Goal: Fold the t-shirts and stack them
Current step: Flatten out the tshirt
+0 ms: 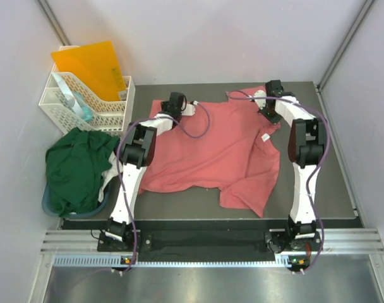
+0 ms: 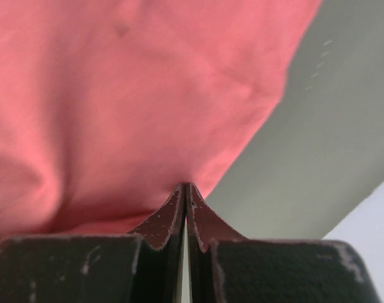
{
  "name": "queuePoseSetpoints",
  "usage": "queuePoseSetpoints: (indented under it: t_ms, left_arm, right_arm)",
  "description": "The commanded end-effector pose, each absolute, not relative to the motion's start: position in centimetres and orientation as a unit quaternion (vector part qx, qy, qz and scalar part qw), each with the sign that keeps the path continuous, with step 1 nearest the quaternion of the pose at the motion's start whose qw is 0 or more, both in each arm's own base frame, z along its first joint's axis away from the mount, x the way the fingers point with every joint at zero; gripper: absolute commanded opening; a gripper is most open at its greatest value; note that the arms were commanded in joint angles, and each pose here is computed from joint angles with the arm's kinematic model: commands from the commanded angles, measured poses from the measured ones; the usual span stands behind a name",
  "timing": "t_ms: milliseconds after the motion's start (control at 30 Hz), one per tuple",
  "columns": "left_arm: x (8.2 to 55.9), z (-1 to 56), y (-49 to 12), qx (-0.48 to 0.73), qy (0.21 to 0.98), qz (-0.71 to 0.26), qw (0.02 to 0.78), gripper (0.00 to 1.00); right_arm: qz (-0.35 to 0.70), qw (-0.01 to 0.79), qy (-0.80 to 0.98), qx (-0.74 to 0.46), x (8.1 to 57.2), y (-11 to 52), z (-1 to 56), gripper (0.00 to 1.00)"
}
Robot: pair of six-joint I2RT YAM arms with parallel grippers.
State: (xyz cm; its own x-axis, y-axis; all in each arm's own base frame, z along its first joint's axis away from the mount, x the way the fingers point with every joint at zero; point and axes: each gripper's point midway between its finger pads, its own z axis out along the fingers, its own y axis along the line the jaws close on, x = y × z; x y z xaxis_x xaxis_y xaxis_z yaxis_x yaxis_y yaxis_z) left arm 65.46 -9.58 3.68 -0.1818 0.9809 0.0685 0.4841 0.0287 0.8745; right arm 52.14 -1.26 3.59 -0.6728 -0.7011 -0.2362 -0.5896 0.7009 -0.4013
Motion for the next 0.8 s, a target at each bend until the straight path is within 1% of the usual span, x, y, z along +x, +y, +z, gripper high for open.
queuePoseSetpoints:
  t_ms: [0,67,100,200,467,700,767]
  left_arm:
    - [66.1,3.3,-8.7,0.549,0.654,0.430,0.294,0.00]
    - [66.5,3.8,-8.5,0.542,0.654,0.439,0.294,0.00]
    - [66.5,3.4,-8.5,0.543,0.654,0.440,0.289,0.00]
    - [67.0,3.5,-8.4,0.541,0.651,0.446,0.289,0.00]
    - [68.3,3.5,-7.6,0.527,0.644,0.478,0.282,0.00]
    - [68.7,3.3,-5.4,0.503,0.637,0.522,0.264,0.00]
    - [68.9,3.6,-5.1,0.493,0.635,0.530,0.269,0.00]
  right_arm:
    - [-0.202,0.235,0.894,-0.323,56.6,-2.6,5.3,0.00]
    - [-0.210,0.229,0.894,-0.323,57.3,-2.9,4.3,0.00]
    - [-0.215,0.241,0.889,-0.324,58.3,-2.8,5.0,0.00]
    - [-0.229,0.244,0.881,-0.334,59.4,-2.9,4.3,0.00]
    - [-0.273,0.254,0.860,-0.347,61.6,-3.3,3.2,0.00]
    - [-0.352,0.293,0.824,-0.333,64.9,-4.8,4.4,0.00]
    - [-0.368,0.303,0.817,-0.326,65.4,-5.1,5.1,0.00]
